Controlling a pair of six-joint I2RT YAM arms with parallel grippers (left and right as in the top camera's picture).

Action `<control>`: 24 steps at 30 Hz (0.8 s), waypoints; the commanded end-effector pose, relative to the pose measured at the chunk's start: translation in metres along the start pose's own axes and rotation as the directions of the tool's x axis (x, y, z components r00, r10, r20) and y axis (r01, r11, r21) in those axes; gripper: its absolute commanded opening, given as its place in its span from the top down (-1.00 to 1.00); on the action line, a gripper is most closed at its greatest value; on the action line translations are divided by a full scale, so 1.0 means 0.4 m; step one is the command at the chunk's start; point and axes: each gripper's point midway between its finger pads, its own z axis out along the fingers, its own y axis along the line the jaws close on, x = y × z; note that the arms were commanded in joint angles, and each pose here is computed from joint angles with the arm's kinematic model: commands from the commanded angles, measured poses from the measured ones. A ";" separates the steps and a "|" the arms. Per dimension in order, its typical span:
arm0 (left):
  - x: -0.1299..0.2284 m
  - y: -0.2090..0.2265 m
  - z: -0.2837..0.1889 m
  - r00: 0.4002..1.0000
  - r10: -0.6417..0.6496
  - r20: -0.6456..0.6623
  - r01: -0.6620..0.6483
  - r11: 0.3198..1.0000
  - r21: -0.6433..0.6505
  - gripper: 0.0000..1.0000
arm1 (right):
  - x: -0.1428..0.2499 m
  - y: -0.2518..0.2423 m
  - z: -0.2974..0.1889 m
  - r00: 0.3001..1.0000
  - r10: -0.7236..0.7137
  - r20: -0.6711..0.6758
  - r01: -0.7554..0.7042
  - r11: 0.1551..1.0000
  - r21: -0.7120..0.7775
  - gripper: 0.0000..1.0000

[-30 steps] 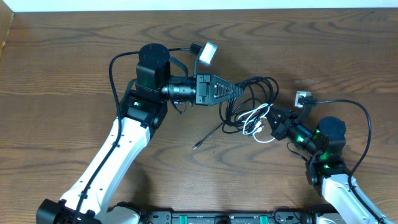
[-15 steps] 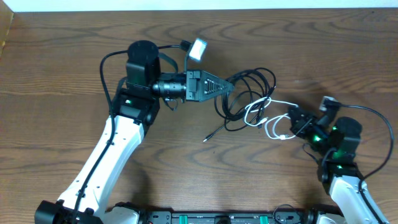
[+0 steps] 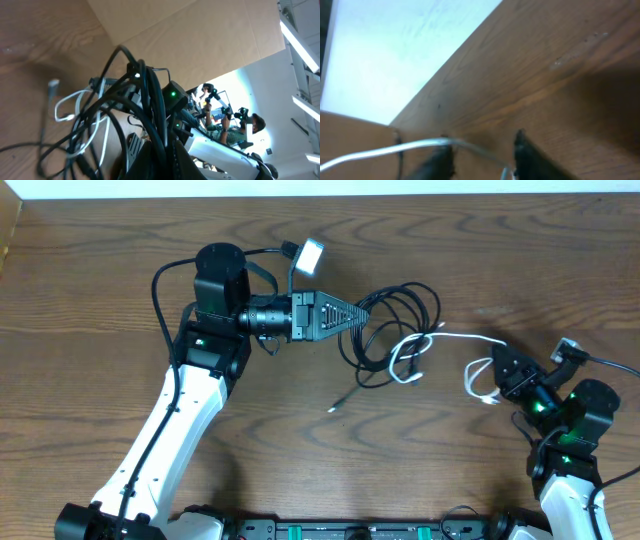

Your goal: Untangle cables

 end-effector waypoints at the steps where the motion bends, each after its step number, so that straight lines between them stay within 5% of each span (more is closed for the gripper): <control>1: -0.005 -0.031 -0.010 0.996 0.084 -0.002 -0.084 0.996 0.019 0.85 | 0.005 0.050 -0.007 0.999 -0.028 -0.032 0.024 0.995 -0.098 -0.02; 7: -0.007 -0.030 -0.009 0.996 0.084 0.000 -0.084 0.996 0.016 0.85 | 0.001 0.167 -0.032 0.994 -0.100 -0.052 0.079 0.944 -0.320 -0.48; 13: -0.020 -0.015 -0.010 0.999 0.042 0.033 -0.042 0.999 -0.017 0.85 | 0.017 0.246 -0.064 0.988 -0.084 -0.127 0.017 0.889 -0.458 -0.34; 18: -0.060 0.020 -0.015 0.968 -0.206 0.145 0.217 0.974 -0.065 0.85 | 0.080 0.289 -0.079 0.963 -0.138 -0.230 -0.007 0.845 -0.535 -0.22; 24: -0.071 0.030 -0.017 0.837 -0.512 0.193 0.525 0.851 -0.020 0.85 | 0.127 0.332 -0.061 0.941 -0.031 -0.337 -0.155 0.846 -0.511 0.00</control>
